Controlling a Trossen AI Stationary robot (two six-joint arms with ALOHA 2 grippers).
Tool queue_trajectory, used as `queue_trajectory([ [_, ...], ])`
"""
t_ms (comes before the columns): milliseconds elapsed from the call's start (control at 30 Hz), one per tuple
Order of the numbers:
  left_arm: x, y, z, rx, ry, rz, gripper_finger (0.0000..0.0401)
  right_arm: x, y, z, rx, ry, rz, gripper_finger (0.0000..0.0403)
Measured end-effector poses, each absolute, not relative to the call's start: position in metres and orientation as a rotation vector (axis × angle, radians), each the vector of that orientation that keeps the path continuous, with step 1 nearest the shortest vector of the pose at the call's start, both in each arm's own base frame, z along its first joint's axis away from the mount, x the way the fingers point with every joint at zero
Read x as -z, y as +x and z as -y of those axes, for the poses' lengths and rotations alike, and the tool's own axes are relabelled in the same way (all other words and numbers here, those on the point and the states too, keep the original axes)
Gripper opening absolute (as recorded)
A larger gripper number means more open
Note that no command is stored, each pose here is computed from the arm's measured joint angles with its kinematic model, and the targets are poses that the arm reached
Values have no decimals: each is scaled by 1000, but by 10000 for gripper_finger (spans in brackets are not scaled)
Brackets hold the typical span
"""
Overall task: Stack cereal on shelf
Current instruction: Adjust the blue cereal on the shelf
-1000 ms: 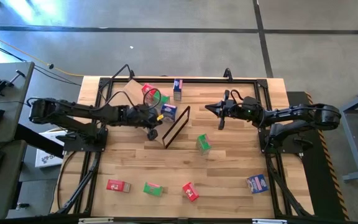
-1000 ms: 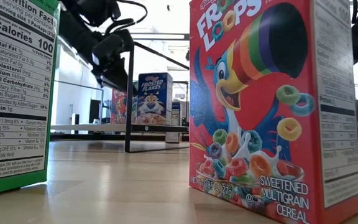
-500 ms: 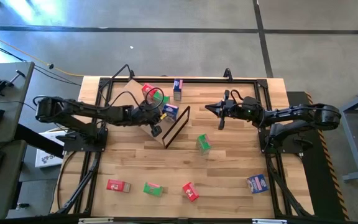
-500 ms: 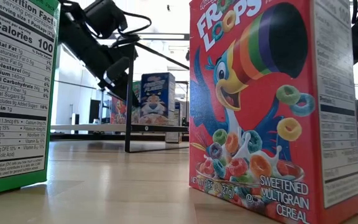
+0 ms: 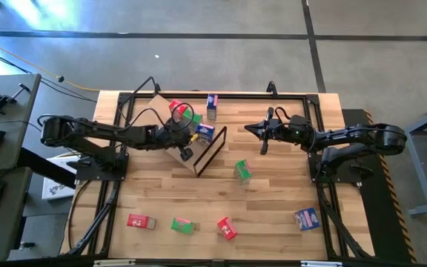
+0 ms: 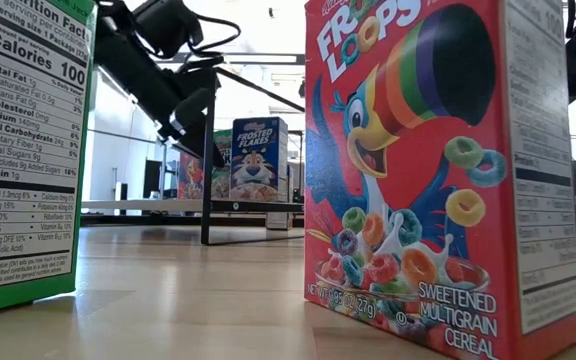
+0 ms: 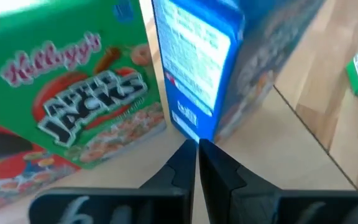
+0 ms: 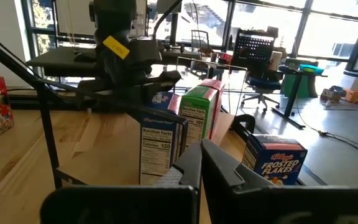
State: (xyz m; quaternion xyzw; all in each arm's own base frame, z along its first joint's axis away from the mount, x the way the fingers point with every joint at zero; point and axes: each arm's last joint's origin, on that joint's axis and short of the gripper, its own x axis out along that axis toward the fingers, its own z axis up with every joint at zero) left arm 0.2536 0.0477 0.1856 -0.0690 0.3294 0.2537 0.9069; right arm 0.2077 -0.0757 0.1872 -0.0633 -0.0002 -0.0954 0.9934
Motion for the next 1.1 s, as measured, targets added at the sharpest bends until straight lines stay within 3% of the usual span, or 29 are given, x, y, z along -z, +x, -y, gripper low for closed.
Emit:
queue_trajectory([
  [467, -188, 259, -59, -537, -95, -625, 12, -187, 208, 76, 191, -127, 1, 0],
  [733, -194, 251, -52, -379, -162, -659, 12, -187, 208, 76, 191, -127, 1, 0],
  [1100, -177, 276, -53, -362, -156, -565, 12, -187, 208, 76, 191, -127, 2, 0],
])
